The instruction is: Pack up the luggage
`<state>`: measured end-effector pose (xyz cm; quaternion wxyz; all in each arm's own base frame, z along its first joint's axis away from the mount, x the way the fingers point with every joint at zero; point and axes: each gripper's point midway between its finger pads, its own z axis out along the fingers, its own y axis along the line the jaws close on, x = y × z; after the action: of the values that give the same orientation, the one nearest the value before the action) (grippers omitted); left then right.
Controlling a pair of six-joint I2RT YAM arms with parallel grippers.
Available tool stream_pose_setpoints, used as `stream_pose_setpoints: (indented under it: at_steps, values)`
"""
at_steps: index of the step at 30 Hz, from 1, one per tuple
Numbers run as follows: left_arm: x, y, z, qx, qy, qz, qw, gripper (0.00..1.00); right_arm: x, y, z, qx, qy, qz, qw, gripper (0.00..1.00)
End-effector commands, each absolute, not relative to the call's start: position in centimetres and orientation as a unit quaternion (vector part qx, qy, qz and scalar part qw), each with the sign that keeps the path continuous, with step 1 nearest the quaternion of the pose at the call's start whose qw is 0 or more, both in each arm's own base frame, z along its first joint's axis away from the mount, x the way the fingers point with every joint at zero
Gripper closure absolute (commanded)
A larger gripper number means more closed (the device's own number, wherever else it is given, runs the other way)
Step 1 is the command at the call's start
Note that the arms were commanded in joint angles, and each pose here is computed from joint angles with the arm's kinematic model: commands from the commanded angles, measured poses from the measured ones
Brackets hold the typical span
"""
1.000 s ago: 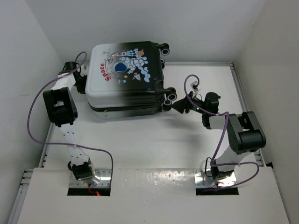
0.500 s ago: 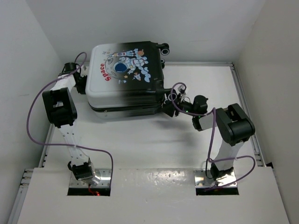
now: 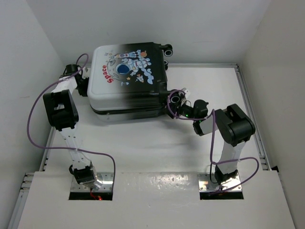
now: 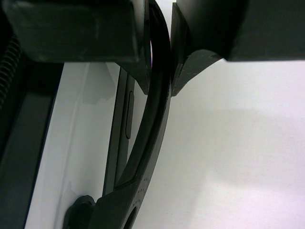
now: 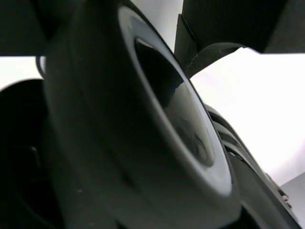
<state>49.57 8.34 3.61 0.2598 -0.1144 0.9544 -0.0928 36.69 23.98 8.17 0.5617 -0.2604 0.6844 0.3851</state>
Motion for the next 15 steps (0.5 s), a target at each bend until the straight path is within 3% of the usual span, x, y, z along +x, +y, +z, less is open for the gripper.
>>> stream_pose_setpoints:
  at_steps: [1, 4, 9, 13, 15]
  values:
    - [40.4, 7.4, -4.1, -0.085, 0.991, -0.076, 0.072, 1.00, 38.5, 24.0, 11.3, -0.278, 0.631, 0.354, 0.631, 0.62]
    - [40.4, 7.4, -4.1, -0.085, 0.991, -0.076, 0.072, 1.00, 38.7, 24.3, 11.8, -0.282, 0.623, 0.357, 0.637, 0.64]
    - [40.3, 7.9, -4.1, -0.090, 0.991, -0.071, 0.071, 1.00, 38.9, 24.7, 11.4, -0.288, 0.621, 0.357, 0.636, 0.88]
    - [40.3, 7.9, -4.1, -0.095, 0.990, -0.072, 0.071, 1.00, 39.7, 24.2, 11.4, -0.271, 0.628, 0.345, 0.643, 1.00]
    - [40.2, 8.4, -4.1, -0.106, 0.990, -0.067, 0.070, 1.00, 40.2, 23.3, 11.2, -0.246, 0.642, 0.333, 0.646, 1.00]
